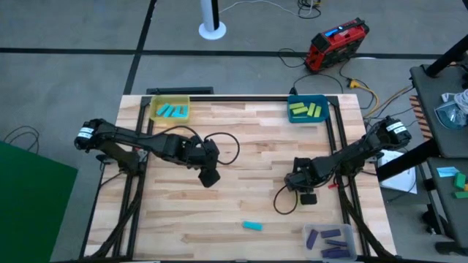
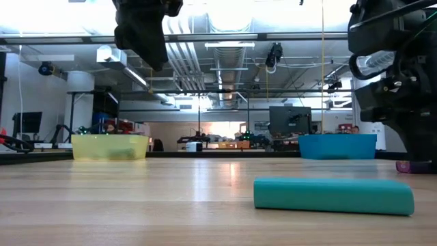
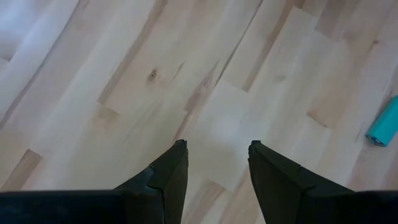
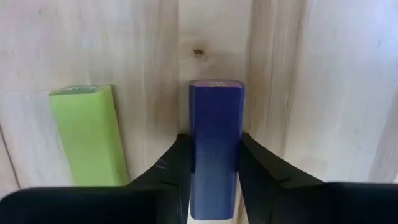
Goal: Sort blocks
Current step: Put the blue block into the transparent bin
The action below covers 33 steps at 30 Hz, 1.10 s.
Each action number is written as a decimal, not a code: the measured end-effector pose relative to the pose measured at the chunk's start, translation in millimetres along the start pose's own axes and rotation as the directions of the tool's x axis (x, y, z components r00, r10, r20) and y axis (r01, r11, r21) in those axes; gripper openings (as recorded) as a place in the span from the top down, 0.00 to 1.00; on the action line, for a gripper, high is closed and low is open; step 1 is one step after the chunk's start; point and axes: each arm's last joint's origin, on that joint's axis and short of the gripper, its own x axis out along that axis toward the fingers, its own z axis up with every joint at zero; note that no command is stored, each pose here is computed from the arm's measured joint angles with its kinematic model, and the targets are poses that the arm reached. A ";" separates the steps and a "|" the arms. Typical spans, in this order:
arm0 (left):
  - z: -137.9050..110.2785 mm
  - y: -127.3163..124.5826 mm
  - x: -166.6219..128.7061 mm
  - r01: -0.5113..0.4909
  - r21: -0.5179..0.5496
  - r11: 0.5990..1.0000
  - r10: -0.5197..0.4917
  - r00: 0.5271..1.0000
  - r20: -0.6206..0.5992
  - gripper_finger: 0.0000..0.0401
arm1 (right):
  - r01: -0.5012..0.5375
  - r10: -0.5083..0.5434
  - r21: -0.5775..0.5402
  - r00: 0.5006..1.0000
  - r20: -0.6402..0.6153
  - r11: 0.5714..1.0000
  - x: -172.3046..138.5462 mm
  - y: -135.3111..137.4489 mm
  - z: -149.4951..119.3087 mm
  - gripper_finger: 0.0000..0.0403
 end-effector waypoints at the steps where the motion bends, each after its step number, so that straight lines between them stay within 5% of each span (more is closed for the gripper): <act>1: 0.0 0.1 0.0 -0.002 0.000 1.000 0.002 1.000 0.001 0.63 | 0.001 -0.001 0.004 1.000 0.002 1.000 -0.6 -0.4 -0.1 0.78; 6: 0.0 0.1 0.0 -0.002 0.000 1.000 0.002 1.000 0.001 0.63 | 0.027 -0.022 0.079 0.998 -0.059 0.996 -22.1 -1.0 -3.1 0.78; 11: 0.1 0.0 0.0 -0.002 0.017 1.000 0.002 1.000 0.002 0.63 | -0.085 0.086 0.148 0.996 0.001 0.985 -77.4 12.1 4.7 0.78; 18: 0.1 0.0 0.0 -0.002 0.030 1.000 0.002 1.000 0.002 0.63 | -0.215 0.192 0.117 0.964 0.186 0.969 -132.1 68.6 5.6 0.78; 27: 0.1 0.0 0.0 -0.002 0.034 0.999 0.002 1.000 0.002 0.63 | -0.356 0.349 0.076 0.933 0.093 0.931 -122.3 165.2 -34.4 0.78; 33: 0.2 0.1 0.0 -0.002 0.059 0.998 0.002 1.000 0.002 0.63 | -0.315 0.313 0.114 0.949 0.034 0.942 -107.1 187.5 -48.8 0.77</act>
